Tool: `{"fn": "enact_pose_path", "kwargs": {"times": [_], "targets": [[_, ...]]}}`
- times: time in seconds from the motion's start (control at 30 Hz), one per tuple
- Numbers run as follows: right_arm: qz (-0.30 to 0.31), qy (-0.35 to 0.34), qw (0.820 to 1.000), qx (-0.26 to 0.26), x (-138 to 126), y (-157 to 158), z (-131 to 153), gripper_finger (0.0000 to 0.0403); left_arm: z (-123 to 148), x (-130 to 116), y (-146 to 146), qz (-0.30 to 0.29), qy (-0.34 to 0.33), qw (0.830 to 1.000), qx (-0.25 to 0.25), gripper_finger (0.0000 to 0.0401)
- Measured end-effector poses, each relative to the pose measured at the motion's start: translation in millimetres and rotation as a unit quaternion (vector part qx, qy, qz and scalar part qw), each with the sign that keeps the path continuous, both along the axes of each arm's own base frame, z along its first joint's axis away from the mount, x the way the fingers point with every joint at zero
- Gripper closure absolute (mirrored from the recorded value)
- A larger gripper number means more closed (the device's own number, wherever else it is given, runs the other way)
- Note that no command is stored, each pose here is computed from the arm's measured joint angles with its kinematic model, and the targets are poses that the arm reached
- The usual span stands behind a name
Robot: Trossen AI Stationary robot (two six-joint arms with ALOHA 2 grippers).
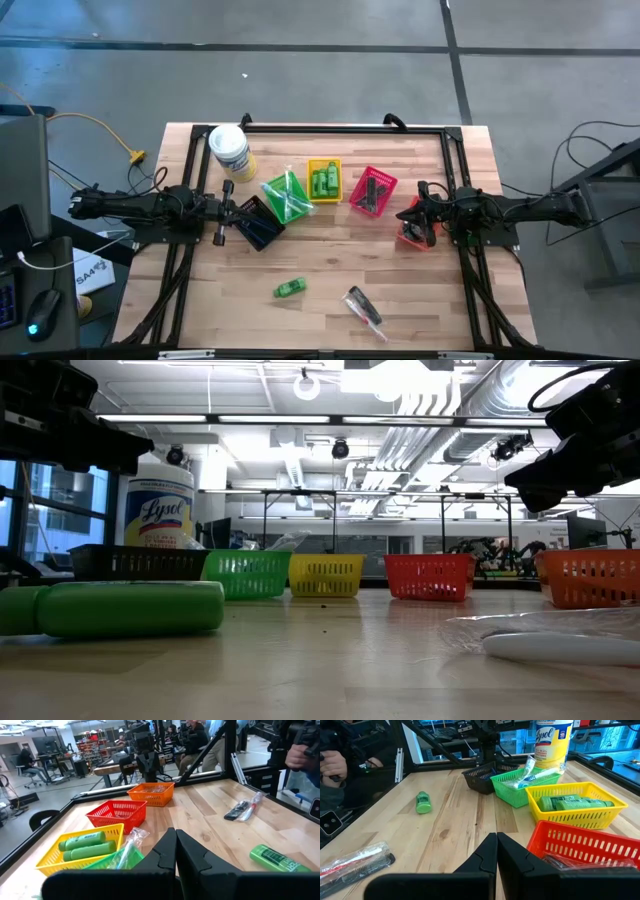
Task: Pick & Place Travel size toiletries
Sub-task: Put the orange toothbrush into the green bin
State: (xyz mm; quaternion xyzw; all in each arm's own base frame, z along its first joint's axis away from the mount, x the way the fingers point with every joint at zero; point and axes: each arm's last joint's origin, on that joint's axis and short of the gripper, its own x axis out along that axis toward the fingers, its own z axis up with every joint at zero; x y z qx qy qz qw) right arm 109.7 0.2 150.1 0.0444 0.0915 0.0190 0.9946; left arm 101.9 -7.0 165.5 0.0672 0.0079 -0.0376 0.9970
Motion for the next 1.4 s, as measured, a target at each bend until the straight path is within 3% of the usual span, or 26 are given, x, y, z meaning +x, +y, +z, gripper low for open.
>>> {"fn": "enact_pose_path", "kwargs": {"times": [0.2,0.53,0.7,1.17,1.4], "targets": [[0.016,-0.005,0.999,0.028,0.1,1.1,1.2,0.0401,-0.1,0.0,0.0,0.000,0.001,1.000,-0.004,0.0401],[0.038,-0.059,0.997,0.031,3.8,4.2,14.8,0.0401,-0.7,0.0,0.1,0.002,0.004,1.000,-0.004,0.0401],[0.035,-0.054,0.998,0.024,14.0,12.5,39.5,0.0401,-0.7,0.0,0.3,0.006,0.004,1.000,-0.004,0.0401],[0.041,0.123,0.991,-0.037,94.1,81.6,100.5,0.0401,-3.1,0.0,1.1,0.020,0.017,1.000,-0.017,0.0401],[0.046,0.304,0.952,-0.002,132.1,131.4,107.0,0.0401,-3.1,0.0,1.2,0.021,0.017,0.999,-0.019,0.0401]]}}
